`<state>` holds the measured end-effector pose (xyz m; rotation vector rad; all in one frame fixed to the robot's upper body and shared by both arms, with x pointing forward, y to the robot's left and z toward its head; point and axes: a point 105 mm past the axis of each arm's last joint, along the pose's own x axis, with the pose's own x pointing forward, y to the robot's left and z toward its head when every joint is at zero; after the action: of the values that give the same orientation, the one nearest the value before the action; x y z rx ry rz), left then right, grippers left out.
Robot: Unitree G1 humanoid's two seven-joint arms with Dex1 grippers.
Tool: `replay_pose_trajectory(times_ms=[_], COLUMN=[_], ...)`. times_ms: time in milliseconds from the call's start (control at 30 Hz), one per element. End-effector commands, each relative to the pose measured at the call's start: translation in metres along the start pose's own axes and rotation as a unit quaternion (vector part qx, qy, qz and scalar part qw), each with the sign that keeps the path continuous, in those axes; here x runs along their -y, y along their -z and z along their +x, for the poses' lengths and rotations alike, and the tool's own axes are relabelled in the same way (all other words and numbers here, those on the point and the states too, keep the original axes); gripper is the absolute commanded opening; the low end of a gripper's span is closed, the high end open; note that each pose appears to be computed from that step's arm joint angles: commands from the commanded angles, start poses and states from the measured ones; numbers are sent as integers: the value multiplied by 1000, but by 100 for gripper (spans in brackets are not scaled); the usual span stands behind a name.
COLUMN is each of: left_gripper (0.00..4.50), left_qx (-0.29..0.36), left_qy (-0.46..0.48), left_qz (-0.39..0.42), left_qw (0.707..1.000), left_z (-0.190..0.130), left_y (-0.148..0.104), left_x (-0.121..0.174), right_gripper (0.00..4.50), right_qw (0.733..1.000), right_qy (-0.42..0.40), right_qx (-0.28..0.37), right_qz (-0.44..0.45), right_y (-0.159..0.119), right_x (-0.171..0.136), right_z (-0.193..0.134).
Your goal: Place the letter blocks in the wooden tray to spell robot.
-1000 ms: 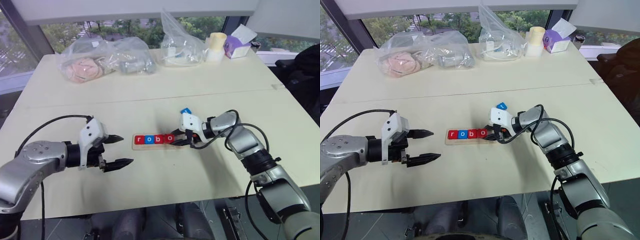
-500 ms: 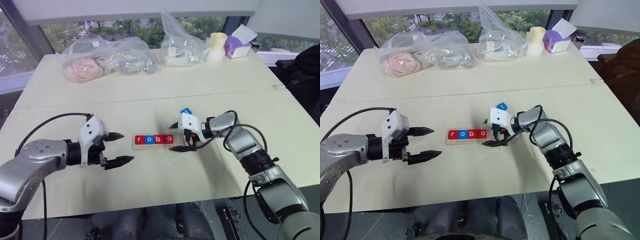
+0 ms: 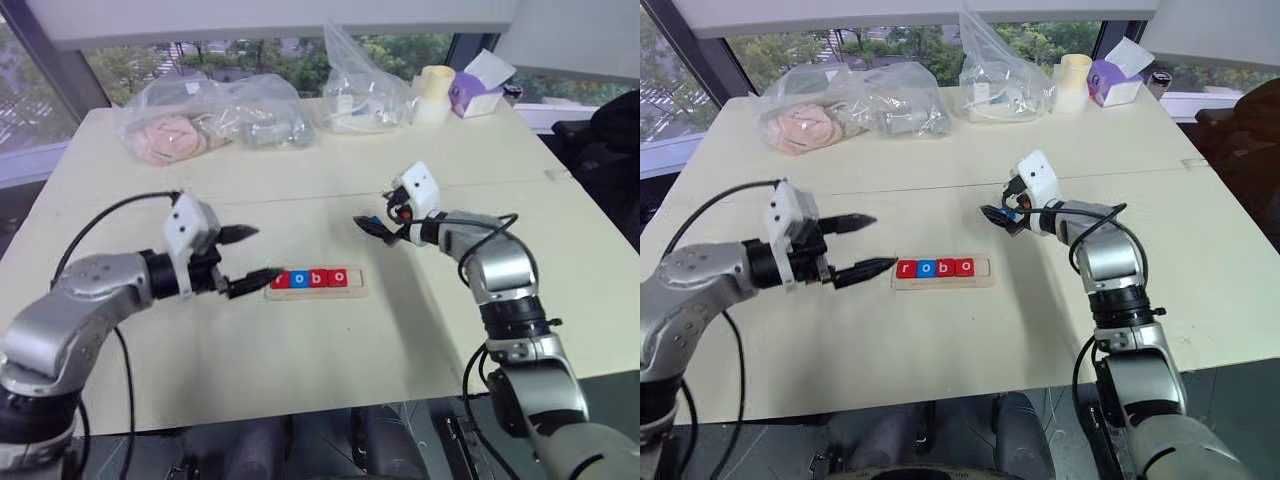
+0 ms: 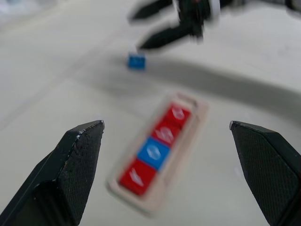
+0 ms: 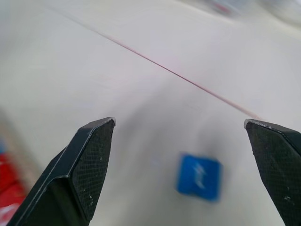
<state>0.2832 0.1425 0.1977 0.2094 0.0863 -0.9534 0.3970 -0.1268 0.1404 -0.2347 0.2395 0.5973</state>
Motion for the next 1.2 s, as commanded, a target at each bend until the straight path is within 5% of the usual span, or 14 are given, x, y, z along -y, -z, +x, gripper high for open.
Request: replay_pose_trajectory(times_ms=[33, 233, 300, 467, 633, 767, 900, 1167, 1200], left_gripper=[450, 450, 450, 450, 450, 450, 450, 450, 450], left_qx=[-7, -2, -1, -2, -2, 13, -5, -30, -31], left_qy=[-8, -3, -1, 4, 35, 87, 165, 242, 242], left_qz=[10, 4, 4, 3, 0, 0, -17, -15, -13], left_qw=[1000, 1000, 1000, 1000, 999, 996, 986, 970, 970], left_z=[5, 12, 12, 11, 12, 18, 24, 37, 38], left_y=[4, 8, 8, 10, 9, 4, 12, 22, 22], left_x=[-4, -2, -1, 1, 12, 33, 60, 74, 72], right_gripper=[447, 423, 363, 114, 116, 116, 116, 116, 166], right_qw=[999, 993, 992, 993, 984, 963, 956, 948, 947], right_qy=[43, 106, 116, 115, 176, 269, 280, 260, 261], right_qx=[-1, -20, -16, -8, 28, 32, -8, -69, -76], right_qz=[17, 48, 49, 32, 4, 11, 91, 171, 171], right_y=[3, 32, 33, 29, 13, 13, 34, 44, 45], right_x=[-3, 0, 2, 0, 17, 38, 13, -40, -43], right_z=[5, 25, 27, 26, 16, -30, -64, -83, -83])
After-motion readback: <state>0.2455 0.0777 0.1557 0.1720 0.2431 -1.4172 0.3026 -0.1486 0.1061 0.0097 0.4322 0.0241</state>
